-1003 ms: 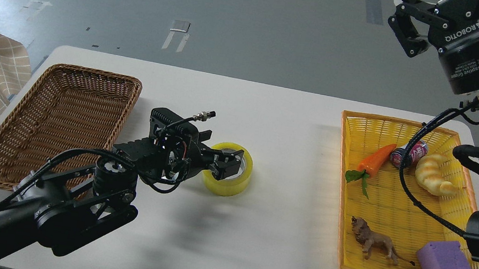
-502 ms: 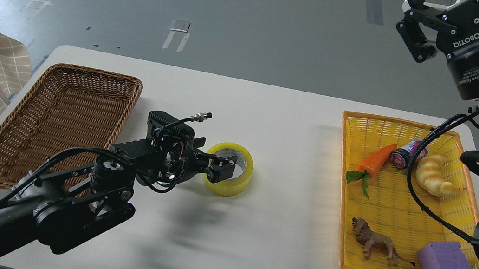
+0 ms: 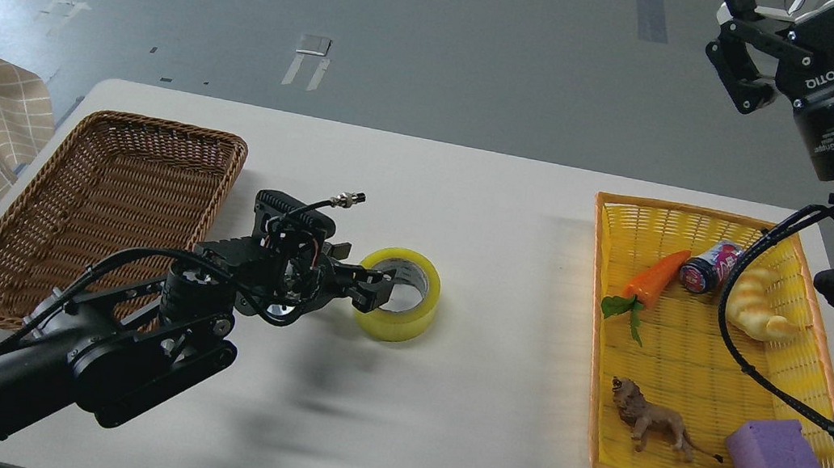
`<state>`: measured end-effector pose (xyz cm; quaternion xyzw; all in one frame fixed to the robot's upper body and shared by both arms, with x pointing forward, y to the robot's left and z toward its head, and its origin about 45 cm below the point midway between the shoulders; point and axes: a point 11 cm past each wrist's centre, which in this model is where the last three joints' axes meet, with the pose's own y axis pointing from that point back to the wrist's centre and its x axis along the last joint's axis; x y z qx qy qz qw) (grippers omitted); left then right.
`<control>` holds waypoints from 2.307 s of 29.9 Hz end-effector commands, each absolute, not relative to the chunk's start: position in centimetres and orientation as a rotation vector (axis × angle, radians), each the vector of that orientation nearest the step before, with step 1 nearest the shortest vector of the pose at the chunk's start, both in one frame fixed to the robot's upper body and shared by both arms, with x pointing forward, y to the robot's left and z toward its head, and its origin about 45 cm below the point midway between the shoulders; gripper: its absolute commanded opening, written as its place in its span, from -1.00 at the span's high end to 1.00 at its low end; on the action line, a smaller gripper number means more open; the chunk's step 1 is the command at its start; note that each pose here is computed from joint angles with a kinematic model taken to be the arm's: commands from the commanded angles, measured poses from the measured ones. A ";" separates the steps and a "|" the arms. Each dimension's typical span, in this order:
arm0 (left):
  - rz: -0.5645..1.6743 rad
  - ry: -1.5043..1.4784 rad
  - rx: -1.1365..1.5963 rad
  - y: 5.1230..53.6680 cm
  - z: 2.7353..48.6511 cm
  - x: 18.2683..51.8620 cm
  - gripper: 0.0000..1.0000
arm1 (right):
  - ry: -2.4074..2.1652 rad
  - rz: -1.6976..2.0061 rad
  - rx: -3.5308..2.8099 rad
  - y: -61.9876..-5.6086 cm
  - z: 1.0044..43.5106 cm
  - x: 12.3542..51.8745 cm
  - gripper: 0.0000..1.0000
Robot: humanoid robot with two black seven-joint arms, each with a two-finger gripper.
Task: Place and transfer tape with both arms
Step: 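Grip the tape roll's rim with the left gripper, then carry the tape roll over the wicker basket with the left gripper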
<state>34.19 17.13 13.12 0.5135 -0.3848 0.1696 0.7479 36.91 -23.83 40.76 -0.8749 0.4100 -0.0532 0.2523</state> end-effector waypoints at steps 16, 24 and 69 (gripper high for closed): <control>0.344 -0.784 1.076 16.4 14.0 34.4 0.10 | 1.126 -0.132 -2.379 -24.1 40.2 36.8 -1.00; 0.303 -0.800 1.084 15.9 13.5 33.8 0.17 | 1.141 -0.129 -2.368 -24.6 40.1 36.7 -1.00; 0.583 -0.899 1.219 38.9 32.2 38.6 1.00 | 1.129 -0.136 -2.375 -24.6 40.2 36.8 -1.00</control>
